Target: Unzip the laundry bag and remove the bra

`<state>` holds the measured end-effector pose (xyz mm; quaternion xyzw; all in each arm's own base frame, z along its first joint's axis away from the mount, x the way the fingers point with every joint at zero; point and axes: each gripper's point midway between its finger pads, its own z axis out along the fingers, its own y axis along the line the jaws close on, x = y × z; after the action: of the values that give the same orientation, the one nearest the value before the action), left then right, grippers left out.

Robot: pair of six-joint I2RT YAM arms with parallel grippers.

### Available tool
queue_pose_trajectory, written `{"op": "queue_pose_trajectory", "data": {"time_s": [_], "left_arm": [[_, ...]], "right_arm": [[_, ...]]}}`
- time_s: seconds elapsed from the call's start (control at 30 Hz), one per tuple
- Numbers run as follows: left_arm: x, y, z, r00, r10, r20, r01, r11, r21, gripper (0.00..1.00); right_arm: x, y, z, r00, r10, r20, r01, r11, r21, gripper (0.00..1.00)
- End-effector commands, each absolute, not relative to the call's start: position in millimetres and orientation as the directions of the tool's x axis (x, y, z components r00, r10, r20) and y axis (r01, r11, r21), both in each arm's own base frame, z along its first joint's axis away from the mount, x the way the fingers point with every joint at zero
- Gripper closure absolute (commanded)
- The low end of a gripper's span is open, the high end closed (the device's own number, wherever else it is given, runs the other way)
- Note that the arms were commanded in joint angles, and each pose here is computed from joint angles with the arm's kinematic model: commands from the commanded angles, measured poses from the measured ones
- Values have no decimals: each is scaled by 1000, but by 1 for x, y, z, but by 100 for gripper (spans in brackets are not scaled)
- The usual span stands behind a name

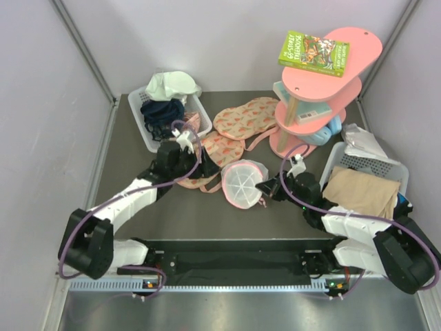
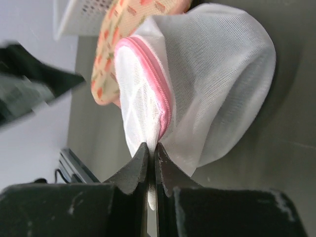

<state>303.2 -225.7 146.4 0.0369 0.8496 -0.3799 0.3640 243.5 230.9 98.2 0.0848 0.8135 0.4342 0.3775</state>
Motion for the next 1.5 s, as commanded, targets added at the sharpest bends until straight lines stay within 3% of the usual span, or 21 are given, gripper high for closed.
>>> {"op": "queue_pose_trajectory", "data": {"time_s": [0.0,0.17,0.43,0.73,0.87,1.0,1.1,1.23,1.27,1.4,1.47], "left_arm": [[270,-247,135,-750,-274,-601,316,650,-691,23],[246,-263,121,-792,-314,-523,282,573,-770,23],[241,-277,121,-807,-390,-444,246,461,-852,23],[235,-289,107,-832,-382,-403,212,453,-866,27],[238,-291,108,-827,-396,-400,210,442,-872,48],[241,-294,112,-821,-406,-401,220,423,-879,86],[242,-297,118,-821,-398,-409,237,414,-879,99],[244,-295,125,-814,-389,-432,251,435,-865,100],[246,-293,134,-804,-396,-443,262,432,-863,100],[249,-284,144,-788,-400,-469,261,472,-842,100],[252,-279,150,-777,-408,-479,258,487,-834,100]], "right_arm": [[264,233,132,-600,631,-491,-157,510,846,100],[264,239,145,-585,698,-413,-141,414,899,100],[266,245,161,-555,738,-383,-148,366,919,100],[268,248,170,-546,758,-358,-153,330,931,100],[267,251,168,-557,752,-352,-151,325,934,100],[265,253,161,-570,745,-348,-141,329,934,100],[263,252,156,-575,740,-349,-137,333,933,100],[261,249,153,-572,719,-394,-155,377,913,99],[263,245,146,-568,697,-437,-155,431,889,96],[266,223,154,-495,652,-574,-175,572,801,50],[268,206,153,-453,613,-647,-150,664,733,42]]}}
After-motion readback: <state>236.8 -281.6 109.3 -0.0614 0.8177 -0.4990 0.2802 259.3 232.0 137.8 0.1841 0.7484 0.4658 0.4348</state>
